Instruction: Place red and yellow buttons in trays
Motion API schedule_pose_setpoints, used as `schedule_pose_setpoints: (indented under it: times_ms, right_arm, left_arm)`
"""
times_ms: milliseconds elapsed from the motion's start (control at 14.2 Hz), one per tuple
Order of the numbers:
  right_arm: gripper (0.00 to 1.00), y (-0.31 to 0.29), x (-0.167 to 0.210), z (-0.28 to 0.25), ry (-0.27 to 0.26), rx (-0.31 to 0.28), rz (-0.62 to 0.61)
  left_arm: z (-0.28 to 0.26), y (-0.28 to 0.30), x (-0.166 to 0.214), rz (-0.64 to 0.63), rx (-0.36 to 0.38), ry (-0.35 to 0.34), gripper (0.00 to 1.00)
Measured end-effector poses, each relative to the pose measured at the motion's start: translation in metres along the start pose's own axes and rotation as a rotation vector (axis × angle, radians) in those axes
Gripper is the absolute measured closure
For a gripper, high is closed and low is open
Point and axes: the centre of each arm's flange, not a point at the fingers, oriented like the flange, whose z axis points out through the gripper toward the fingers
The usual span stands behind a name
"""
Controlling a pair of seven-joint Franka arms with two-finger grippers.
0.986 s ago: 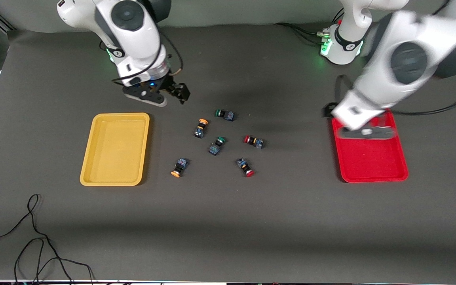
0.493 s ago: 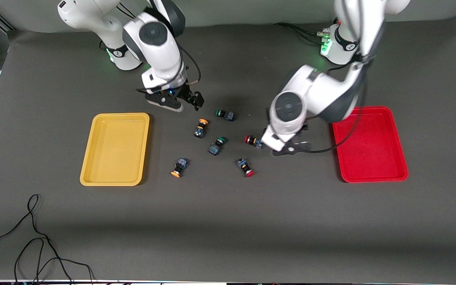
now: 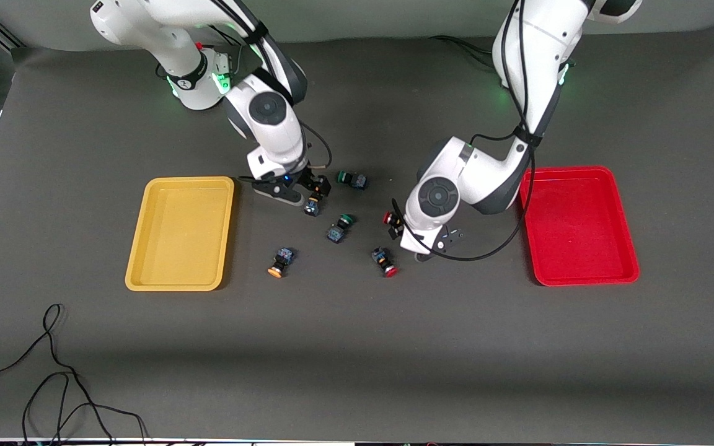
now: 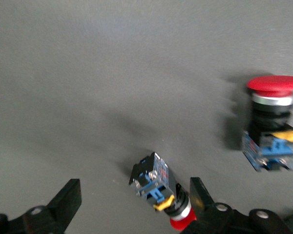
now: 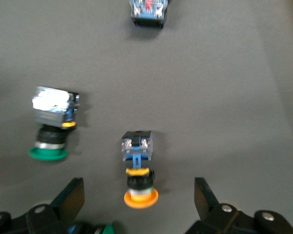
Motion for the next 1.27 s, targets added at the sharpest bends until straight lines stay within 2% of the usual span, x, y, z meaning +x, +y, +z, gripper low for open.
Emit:
schedule_pose_setpoints:
  times_ms: [282, 352, 493, 704, 775, 915, 1056, 1268]
  right_arm:
    - [0.0, 0.003, -0.002, 0.042, -0.006, -0.014, -0.001]
    - [0.05, 0.004, -0.002, 0.044, -0.007, -0.017, -0.001]
    - [0.28, 0.002, -0.001, 0.044, -0.005, -0.015, 0.0]
    - [0.64, 0.001, 0.0, 0.044, -0.004, -0.013, 0.0]
    - [0.67, 0.001, 0.001, 0.043, -0.002, -0.011, 0.001]
    - [0.67, -0.005, 0.009, 0.033, 0.006, -0.001, 0.008]
    - [0.67, -0.014, 0.019, 0.002, -0.012, -0.044, 0.015]
    - [0.67, -0.027, 0.045, -0.09, -0.039, -0.107, 0.007]
  left_arm:
    - [0.019, 0.0, -0.002, -0.062, 0.017, -0.023, 0.08]
    - [0.022, 0.0, -0.003, -0.087, 0.021, -0.027, 0.08]
    - [0.027, 0.001, -0.004, -0.124, 0.016, -0.036, 0.11]
    - [0.029, 0.007, -0.003, -0.16, -0.037, -0.053, 0.16]
    - [0.031, 0.008, -0.004, -0.164, -0.048, -0.053, 0.23]
    - [0.034, 0.01, -0.007, -0.164, -0.051, -0.052, 0.48]
    - [0.035, 0.012, -0.009, -0.162, -0.052, -0.052, 0.67]
    - [0.025, 0.01, -0.01, -0.151, -0.032, -0.057, 0.67]
